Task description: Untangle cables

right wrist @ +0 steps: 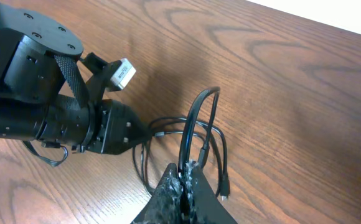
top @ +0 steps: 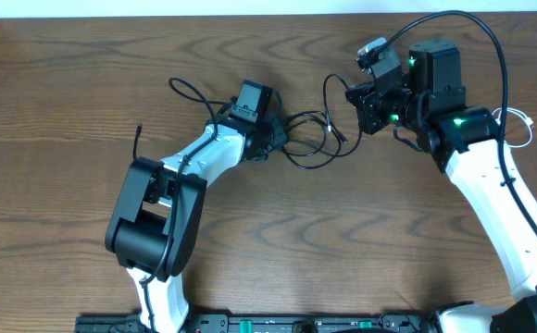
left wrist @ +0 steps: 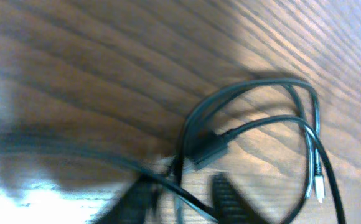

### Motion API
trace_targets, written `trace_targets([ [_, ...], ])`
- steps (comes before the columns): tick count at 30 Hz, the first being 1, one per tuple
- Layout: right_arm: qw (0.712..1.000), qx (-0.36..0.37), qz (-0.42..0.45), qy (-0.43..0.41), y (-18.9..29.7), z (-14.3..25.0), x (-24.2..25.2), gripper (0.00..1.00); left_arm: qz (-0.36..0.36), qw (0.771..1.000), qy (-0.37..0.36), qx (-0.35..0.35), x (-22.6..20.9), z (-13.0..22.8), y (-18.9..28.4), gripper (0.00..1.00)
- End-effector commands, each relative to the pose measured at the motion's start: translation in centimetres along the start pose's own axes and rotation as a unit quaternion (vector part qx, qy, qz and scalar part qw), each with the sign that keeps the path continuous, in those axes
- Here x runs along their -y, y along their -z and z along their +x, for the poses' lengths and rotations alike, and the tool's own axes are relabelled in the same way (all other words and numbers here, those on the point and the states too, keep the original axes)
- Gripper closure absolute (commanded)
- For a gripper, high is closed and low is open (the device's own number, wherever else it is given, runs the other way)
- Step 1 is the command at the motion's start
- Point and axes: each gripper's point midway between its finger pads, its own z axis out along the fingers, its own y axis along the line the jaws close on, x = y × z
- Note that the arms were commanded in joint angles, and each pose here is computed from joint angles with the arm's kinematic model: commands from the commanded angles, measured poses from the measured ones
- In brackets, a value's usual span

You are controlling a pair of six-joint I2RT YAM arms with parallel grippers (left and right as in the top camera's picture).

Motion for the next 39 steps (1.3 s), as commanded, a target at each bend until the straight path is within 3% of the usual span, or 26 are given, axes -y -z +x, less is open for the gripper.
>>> trace_targets([
  [1,1.0,0.015,0.012,0.006,1.0,-1.1,0.1,0.99,-0.027,0.999,-0.013,0.014,-1.2,-0.7,-0.1,0.92],
  [8,0.997,0.003,0.076,0.002,1.2,-0.6,2.3,0.99,-0.051,0.999,0.012,-0.004,-4.1,-1.6,2.0,0.92],
  [17,0.997,0.0,0.082,0.002,1.2,-0.5,2.5,0.99,0.072,0.997,0.029,0.015,-1.8,-5.5,9.3,0.93],
  [24,0.997,-0.005,0.083,0.0,1.2,-0.2,2.6,0.99,0.107,0.993,0.019,0.053,-0.2,-6.7,13.3,0.93],
  [39,0.996,-0.016,0.082,-0.022,0.3,0.5,2.8,0.99,0.114,0.991,0.007,0.069,0.3,-7.0,14.6,0.93],
])
